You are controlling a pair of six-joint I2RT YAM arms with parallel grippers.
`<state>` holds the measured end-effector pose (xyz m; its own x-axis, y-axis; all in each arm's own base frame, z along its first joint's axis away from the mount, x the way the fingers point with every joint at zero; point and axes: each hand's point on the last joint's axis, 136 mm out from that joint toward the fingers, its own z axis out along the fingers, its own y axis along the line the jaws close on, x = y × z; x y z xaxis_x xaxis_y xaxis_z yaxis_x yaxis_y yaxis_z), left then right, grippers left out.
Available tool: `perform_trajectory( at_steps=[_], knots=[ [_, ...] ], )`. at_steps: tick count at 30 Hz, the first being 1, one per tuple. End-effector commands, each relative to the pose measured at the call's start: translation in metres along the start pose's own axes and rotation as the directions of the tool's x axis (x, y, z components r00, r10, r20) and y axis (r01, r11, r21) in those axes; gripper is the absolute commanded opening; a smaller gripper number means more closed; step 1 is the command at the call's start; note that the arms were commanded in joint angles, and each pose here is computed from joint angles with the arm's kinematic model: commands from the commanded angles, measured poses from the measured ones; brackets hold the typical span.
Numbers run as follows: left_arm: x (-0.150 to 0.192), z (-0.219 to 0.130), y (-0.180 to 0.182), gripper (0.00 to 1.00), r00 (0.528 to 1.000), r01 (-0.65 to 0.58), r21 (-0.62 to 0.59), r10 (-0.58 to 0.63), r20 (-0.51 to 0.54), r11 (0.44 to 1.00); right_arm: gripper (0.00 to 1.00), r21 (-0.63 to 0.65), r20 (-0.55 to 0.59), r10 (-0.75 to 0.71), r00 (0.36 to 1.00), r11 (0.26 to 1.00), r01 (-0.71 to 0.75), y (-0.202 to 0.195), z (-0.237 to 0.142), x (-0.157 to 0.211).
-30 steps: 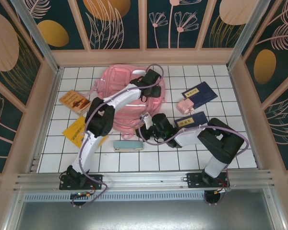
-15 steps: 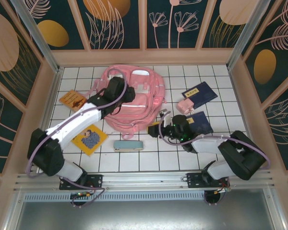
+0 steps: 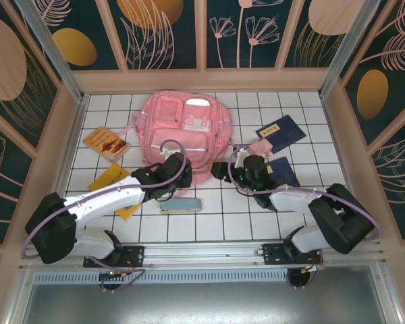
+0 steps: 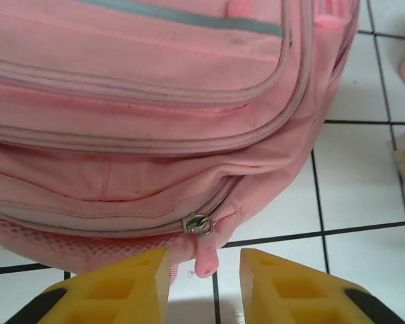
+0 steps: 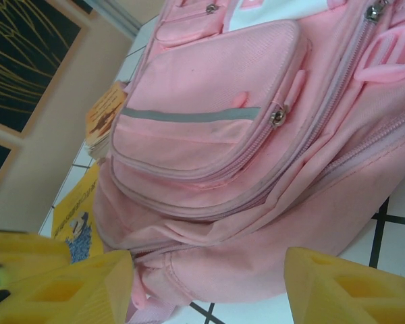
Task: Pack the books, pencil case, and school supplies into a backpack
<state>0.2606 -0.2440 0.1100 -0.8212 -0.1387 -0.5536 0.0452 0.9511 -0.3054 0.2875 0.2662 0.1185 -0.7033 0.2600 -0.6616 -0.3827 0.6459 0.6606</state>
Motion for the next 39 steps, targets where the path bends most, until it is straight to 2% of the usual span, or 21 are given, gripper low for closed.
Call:
perform_trajectory(
  at_steps=[1, 7, 14, 16, 21, 22, 32, 39],
  knots=[
    [0.007, 0.013, 0.000, 0.32, 1.000, -0.014, -0.061, 0.013, -0.018, 0.998, 0.61, 0.012, 0.012, 0.038, 0.999, 0.999, -0.038, 0.002, 0.006, -0.005],
    [0.027, 0.025, 0.008, 0.34, 0.997, -0.055, -0.126, 0.048, -0.062, 0.991, 0.61, 0.013, 0.006, 0.032, 0.999, 0.999, -0.033, 0.005, 0.009, -0.004],
    [0.023, 0.037, 0.006, 0.37, 0.997, -0.070, -0.149, 0.064, -0.041, 0.986, 0.61, 0.015, -0.028, 0.051, 0.998, 0.999, -0.051, 0.006, 0.021, 0.005],
    [0.022, 0.042, 0.004, 0.32, 0.996, -0.081, -0.159, 0.075, -0.042, 0.984, 0.61, 0.017, -0.031, 0.055, 0.998, 0.998, -0.054, 0.006, 0.022, 0.006],
    [0.024, 0.049, 0.004, 0.03, 0.995, -0.095, -0.174, 0.087, -0.053, 0.980, 0.61, 0.029, -0.040, 0.071, 0.997, 0.997, -0.070, 0.005, 0.025, 0.008],
    [0.024, 0.047, 0.006, 0.01, 0.995, -0.094, -0.177, 0.086, -0.052, 0.980, 0.61, 0.030, -0.045, 0.079, 0.996, 0.997, -0.077, 0.005, 0.026, 0.009],
    [0.021, 0.033, 0.005, 0.00, 0.997, -0.070, -0.138, 0.066, -0.031, 0.988, 0.56, 0.042, -0.097, 0.235, 0.967, 0.972, -0.231, 0.002, 0.049, 0.025],
    [0.021, 0.033, 0.001, 0.00, 0.997, -0.068, -0.113, 0.065, -0.034, 0.991, 0.54, 0.038, -0.064, 0.285, 0.956, 0.958, -0.283, 0.005, 0.059, 0.013]
  ],
)
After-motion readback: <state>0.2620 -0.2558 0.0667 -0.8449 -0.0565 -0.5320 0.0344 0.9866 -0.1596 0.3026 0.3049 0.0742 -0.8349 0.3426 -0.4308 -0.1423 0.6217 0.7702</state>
